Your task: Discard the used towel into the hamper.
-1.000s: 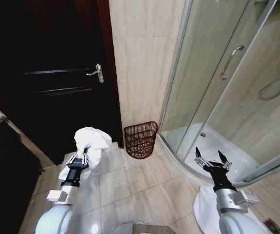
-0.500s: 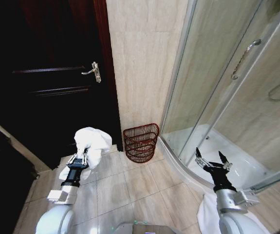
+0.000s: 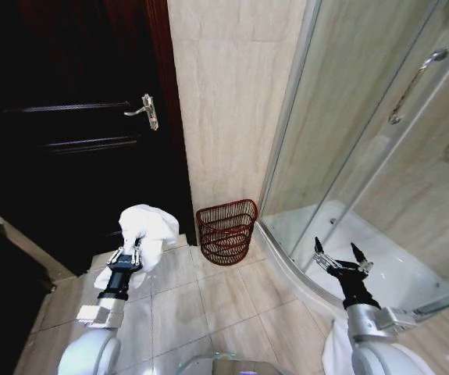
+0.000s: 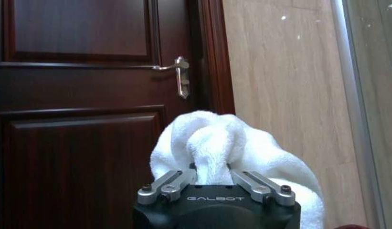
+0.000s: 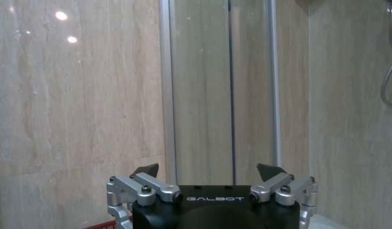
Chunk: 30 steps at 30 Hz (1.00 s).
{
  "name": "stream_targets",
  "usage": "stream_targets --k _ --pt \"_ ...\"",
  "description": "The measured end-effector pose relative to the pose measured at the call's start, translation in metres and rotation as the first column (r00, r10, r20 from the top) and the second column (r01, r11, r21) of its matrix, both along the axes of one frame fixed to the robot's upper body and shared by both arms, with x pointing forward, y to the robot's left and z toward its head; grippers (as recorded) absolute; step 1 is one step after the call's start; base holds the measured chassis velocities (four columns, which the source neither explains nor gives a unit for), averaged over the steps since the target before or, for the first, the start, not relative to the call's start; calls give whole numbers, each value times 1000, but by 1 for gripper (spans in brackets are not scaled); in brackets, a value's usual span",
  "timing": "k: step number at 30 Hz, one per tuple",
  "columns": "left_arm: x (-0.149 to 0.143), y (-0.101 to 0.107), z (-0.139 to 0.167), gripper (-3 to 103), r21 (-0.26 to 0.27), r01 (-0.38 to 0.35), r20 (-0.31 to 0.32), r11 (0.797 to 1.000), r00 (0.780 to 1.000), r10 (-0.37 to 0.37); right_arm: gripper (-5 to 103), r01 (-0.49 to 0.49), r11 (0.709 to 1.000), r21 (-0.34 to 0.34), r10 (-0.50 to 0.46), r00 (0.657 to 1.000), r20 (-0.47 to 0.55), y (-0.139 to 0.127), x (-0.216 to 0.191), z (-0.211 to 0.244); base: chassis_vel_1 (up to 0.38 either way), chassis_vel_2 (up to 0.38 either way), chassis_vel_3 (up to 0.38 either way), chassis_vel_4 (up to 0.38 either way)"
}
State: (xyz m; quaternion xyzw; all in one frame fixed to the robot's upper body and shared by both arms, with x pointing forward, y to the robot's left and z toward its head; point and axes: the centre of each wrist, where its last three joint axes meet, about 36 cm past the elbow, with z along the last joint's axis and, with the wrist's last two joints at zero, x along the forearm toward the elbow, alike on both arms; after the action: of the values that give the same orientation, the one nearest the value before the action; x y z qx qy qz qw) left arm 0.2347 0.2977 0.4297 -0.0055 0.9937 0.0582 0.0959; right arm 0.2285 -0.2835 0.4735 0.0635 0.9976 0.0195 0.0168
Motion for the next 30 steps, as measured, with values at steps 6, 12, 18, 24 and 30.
stream_targets --k 6,12,18,24,30 --pt "0 0 0 10 0 -1 0 1000 1000 1 100 1 1000 0 -1 1000 2 -1 1 0 -63 56 52 -64" --pt "-1 0 0 10 1 -2 -2 1000 1000 2 100 2 1000 0 -2 1000 3 -1 0 0 -65 61 74 -80" --pt "-1 0 -1 10 0 -3 -3 1000 1000 3 100 3 1000 2 -3 1000 -2 -1 0 -1 -71 68 64 -72" --pt "0 0 -4 10 1 -2 -6 1000 1000 2 100 15 1000 11 -15 1000 3 1 0 -2 -57 63 66 -65" --pt "7 -3 -6 10 2 91 31 996 995 -91 100 36 999 15 -36 999 17 2 5 -1 0 0 0 0"
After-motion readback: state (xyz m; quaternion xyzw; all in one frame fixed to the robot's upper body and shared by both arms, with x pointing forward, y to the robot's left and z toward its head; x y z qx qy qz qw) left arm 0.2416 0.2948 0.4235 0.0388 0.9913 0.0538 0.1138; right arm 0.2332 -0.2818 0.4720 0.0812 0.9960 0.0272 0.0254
